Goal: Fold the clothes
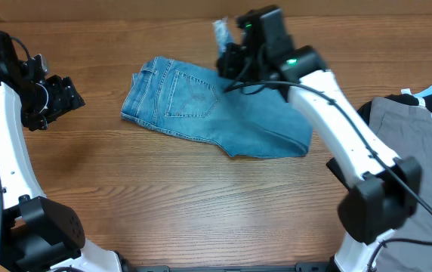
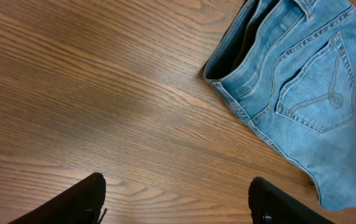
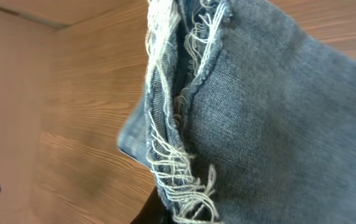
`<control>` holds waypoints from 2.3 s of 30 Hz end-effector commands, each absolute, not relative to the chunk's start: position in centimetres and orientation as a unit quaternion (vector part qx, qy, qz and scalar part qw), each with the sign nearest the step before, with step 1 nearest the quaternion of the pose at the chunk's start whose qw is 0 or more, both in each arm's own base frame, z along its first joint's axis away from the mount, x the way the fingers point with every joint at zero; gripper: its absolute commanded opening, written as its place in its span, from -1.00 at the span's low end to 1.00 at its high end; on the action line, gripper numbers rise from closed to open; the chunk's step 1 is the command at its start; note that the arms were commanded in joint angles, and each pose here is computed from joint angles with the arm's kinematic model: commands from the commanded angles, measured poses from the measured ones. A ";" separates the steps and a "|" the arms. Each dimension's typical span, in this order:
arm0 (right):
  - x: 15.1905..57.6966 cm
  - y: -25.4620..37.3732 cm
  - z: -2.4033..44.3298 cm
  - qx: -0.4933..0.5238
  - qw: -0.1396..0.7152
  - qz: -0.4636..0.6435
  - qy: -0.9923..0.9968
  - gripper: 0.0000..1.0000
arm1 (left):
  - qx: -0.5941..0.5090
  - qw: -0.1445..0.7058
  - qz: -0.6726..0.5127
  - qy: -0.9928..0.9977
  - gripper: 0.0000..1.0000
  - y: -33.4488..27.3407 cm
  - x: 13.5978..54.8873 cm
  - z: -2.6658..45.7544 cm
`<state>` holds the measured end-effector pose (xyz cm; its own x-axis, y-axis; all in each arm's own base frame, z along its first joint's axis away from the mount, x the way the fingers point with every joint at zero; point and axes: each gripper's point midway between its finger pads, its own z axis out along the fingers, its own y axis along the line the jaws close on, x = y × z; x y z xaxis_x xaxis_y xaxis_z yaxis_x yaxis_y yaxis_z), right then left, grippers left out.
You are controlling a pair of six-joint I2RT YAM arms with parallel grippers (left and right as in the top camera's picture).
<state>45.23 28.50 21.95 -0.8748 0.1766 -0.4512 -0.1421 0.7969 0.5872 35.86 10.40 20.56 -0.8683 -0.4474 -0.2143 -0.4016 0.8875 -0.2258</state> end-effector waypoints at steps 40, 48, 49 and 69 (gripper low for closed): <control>45.2 34.4 20.4 -0.060 0.233 0.387 0.890 0.12 | -0.196 0.130 -0.088 0.968 0.55 9.3 35.9 20.9; 41.6 19.1 20.8 0.049 0.162 0.234 0.957 0.37 | -0.111 0.154 -0.109 0.976 0.61 5.8 37.7 21.4; 40.9 17.6 20.1 0.058 0.140 0.219 0.964 0.38 | -0.089 0.162 -0.109 0.977 0.63 5.1 38.1 21.5; 34.8 11.4 1.4 0.196 0.028 0.172 0.965 -0.52 | 0.141 0.088 -0.093 0.982 -0.35 -9.6 45.7 5.7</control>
